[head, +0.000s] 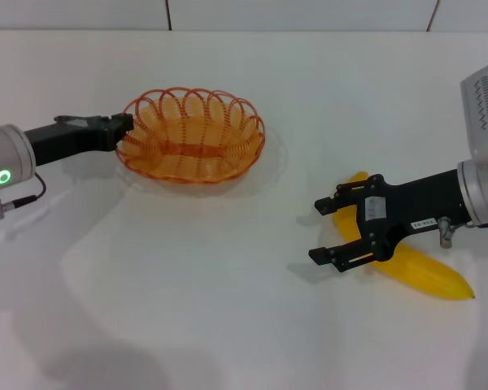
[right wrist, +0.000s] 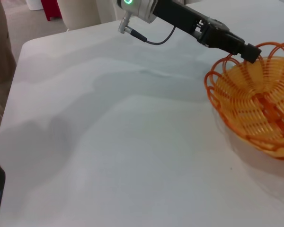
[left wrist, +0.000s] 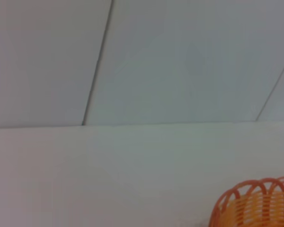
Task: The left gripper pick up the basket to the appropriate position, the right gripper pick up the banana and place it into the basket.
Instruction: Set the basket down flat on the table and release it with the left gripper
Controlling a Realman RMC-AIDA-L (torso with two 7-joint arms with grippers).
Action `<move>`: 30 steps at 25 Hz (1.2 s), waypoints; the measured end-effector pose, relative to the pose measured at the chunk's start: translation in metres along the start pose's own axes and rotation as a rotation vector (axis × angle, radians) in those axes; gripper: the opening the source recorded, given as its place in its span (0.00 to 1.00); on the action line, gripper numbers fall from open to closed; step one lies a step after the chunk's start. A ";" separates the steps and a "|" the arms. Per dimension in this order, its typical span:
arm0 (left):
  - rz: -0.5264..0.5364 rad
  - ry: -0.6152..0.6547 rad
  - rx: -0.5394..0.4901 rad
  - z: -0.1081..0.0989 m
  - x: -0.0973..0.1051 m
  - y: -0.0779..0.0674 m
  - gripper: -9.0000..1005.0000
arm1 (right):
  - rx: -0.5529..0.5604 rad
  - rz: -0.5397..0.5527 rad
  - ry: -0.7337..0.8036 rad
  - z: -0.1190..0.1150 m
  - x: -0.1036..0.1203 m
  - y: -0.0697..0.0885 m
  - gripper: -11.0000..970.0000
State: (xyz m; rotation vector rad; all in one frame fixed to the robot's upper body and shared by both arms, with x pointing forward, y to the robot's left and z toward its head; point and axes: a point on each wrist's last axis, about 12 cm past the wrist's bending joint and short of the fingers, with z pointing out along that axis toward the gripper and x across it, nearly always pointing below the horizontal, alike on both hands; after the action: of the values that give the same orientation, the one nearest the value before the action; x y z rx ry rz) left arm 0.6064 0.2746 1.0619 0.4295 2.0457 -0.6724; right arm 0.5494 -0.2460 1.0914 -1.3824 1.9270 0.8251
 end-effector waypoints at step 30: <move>0.072 0.033 -0.010 0.000 0.003 0.002 0.16 | -0.002 0.002 0.002 0.000 0.001 0.000 0.85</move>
State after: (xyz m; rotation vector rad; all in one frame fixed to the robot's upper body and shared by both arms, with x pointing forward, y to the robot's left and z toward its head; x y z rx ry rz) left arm 0.6059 0.2758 1.0584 0.5096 2.0528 -0.6154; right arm 0.5489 -0.2460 1.0907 -1.3830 1.9298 0.8270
